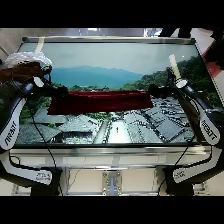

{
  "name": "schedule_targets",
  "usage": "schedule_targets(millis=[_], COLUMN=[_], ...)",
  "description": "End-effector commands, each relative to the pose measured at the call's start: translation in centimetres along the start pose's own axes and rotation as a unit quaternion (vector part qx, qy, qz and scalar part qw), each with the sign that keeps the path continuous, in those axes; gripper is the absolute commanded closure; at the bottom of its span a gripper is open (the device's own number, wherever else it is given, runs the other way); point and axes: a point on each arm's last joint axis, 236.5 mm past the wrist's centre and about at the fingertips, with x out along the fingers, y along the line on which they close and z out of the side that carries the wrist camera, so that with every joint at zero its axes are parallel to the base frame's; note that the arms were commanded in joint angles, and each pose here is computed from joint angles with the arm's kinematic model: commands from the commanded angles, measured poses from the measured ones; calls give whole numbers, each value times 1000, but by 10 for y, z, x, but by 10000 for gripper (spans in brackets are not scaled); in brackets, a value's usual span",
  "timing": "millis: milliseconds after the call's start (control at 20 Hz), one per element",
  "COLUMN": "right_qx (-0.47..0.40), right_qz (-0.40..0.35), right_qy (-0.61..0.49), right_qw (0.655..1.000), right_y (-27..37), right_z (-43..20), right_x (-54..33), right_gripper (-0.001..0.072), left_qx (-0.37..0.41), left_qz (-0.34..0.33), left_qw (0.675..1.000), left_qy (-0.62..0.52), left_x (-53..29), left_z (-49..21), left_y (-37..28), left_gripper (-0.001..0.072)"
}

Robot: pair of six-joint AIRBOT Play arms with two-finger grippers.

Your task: Fold the shirts.

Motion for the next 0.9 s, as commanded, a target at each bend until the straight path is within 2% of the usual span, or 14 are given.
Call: schedule_targets(millis=[0, 50, 150, 250, 300, 400, 650, 750, 800, 850], right_qx=[-49, -78, -152, -188, -178, -126, -8, 16, 19, 11], right_qz=[19, 19, -18, -92, -111, -101, 10, 27, 29, 32], right_qy=[2, 0, -5, -7, 1, 41, 109, 109, 113, 118], right_qw=[999, 997, 988, 978, 978, 986, 994, 993, 993, 992], right_y=[26, 37, 47, 31, 20, -2, -31, -42, -46, -50], right_z=[17, 26, 45, 57, 56, 37, 8, 9, 8, 6], right_x=[-21, -36, -76, -111, -118, -117, -99, -92, -87, -80], right_gripper=[305, 306, 308, 307, 307, 305, 304, 303, 292, 224], left_qx=[1, 4, 13, 22, 27, 43, 81, 103, 116, 129], left_qz=[4, 4, 8, 10, 10, 9, -18, -35, -44, -54], left_qw=[999, 999, 996, 989, 985, 981, 984, 984, 985, 985], left_qy=[-32, -49, -93, -145, -168, -190, -158, -138, -119, -99], left_x=[-21, -36, -74, -117, -136, -160, -155, -141, -130, -117], left_z=[16, 25, 43, 61, 68, 74, 67, 65, 63, 60], left_y=[0, -2, -5, -12, -17, -27, -64, -90, -104, -118], left_gripper=[118, 23, 24, 23, 23, 23, 25, 32, 59, 59])
